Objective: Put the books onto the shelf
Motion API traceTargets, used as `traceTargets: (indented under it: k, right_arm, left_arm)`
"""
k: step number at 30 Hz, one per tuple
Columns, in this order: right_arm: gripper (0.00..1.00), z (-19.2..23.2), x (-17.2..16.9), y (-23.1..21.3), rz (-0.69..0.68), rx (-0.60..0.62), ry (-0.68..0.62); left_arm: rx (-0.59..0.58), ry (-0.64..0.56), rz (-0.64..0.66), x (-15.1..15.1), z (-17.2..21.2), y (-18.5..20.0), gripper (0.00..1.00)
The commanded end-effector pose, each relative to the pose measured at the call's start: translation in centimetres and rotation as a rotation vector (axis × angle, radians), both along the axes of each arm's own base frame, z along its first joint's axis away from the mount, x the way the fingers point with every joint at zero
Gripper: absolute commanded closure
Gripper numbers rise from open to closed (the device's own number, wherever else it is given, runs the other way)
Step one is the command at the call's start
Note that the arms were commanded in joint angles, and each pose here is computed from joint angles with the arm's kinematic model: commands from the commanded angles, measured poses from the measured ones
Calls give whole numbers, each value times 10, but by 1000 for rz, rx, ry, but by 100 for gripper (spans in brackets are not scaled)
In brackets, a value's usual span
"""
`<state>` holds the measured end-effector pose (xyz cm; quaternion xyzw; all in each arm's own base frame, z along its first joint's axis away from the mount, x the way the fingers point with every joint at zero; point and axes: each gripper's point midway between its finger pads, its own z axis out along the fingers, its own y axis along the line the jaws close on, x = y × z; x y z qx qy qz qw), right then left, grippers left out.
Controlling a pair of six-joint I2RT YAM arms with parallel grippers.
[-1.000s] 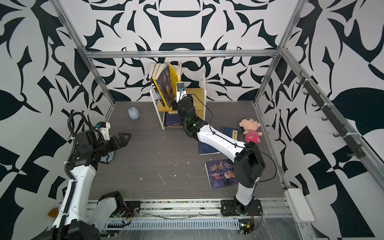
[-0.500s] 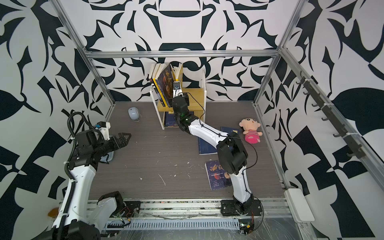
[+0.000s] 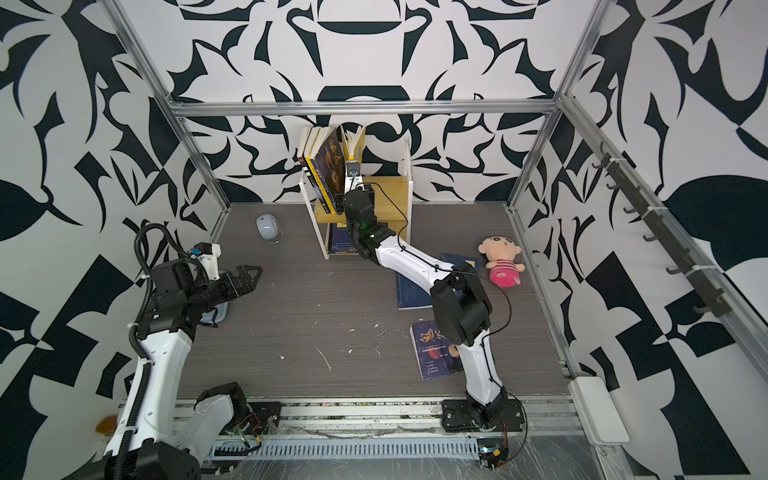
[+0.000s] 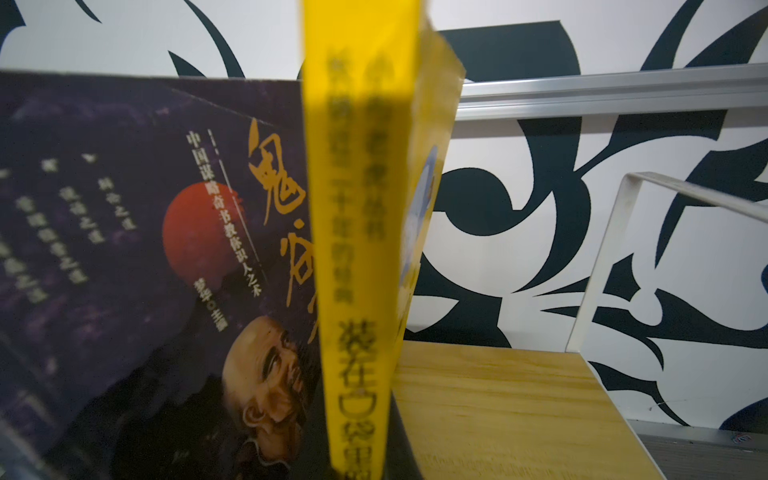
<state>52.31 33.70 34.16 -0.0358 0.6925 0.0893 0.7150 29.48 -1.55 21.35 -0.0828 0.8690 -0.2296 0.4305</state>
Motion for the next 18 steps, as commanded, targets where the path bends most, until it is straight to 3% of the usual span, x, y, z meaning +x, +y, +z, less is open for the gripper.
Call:
traceTargets:
  k: [1, 6, 18]
  right_arm:
    - [100, 46, -19, 13, 76, 66, -65]
    - [100, 43, -21, 18, 89, 35, -63]
    - [76, 36, -30, 25, 147, -69, -50]
  left_arm:
    - [2, -2, -9, -1, -4, 0, 0]
    - [2, -7, -10, -1, -3, -1, 0]
    - [5, -11, -11, -2, -3, -1, 0]
